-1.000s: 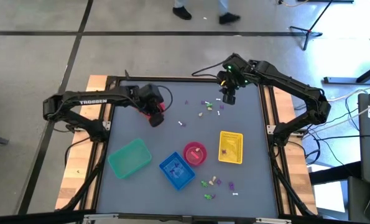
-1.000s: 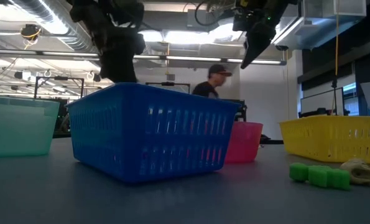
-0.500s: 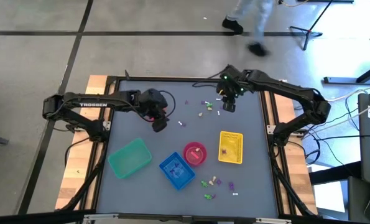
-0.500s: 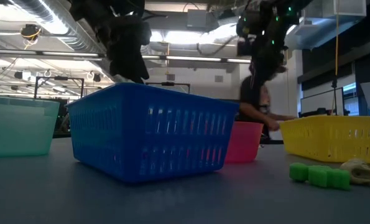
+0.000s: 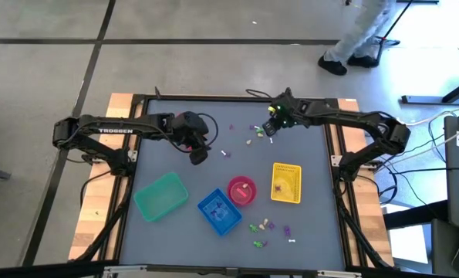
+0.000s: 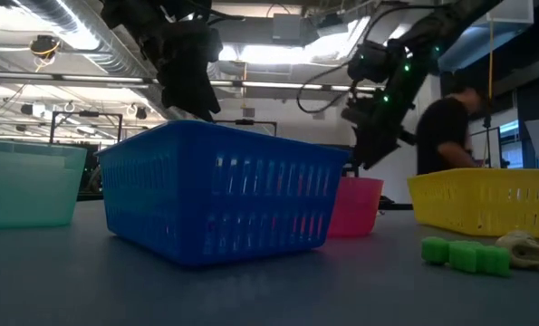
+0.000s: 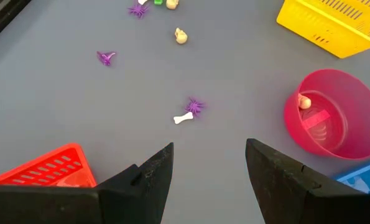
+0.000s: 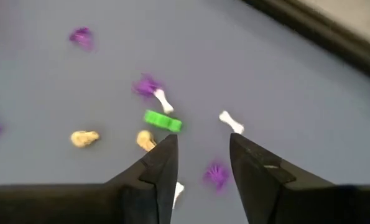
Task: Sort Halloween decoration
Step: Put the violet spider toy into the yellow bin
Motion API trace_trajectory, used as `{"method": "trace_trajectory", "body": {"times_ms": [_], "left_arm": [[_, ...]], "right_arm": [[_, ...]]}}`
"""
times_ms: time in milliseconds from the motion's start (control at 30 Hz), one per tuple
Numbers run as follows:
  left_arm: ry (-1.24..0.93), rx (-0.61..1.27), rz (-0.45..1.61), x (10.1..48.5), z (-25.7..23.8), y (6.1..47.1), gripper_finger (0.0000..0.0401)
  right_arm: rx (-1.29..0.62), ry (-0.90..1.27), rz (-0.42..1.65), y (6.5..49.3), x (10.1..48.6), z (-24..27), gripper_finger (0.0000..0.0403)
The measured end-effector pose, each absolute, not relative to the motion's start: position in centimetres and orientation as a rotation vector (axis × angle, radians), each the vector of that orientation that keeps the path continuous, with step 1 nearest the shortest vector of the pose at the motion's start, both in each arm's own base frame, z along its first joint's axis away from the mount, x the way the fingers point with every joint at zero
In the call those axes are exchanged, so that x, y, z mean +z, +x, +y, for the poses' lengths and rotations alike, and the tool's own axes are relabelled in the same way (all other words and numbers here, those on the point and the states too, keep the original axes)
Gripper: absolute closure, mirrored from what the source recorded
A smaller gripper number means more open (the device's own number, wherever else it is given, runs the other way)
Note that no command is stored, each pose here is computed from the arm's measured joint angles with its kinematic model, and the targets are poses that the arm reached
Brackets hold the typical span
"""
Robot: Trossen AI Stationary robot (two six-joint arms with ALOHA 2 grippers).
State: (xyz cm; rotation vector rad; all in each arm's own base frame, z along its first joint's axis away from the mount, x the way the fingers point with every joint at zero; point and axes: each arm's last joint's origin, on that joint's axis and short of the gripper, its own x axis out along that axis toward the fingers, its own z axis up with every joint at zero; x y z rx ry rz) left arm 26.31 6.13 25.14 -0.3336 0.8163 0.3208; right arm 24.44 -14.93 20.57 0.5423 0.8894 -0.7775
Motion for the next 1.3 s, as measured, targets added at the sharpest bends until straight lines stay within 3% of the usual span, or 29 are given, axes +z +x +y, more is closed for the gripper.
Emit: {"method": "trace_trajectory", "body": {"times_ms": [333,1300], "left_arm": [[-0.333,0.321,0.817,25.1,6.1,26.3,0.0217],[-0.331,0.323,0.806,25.2,6.2,26.4,0.0217]], "right_arm": [[-0.975,0.659,0.866,23.0,17.7,-14.4,0.026],[-0.999,0.684,0.755,23.3,14.6,-12.3,0.026]]}}
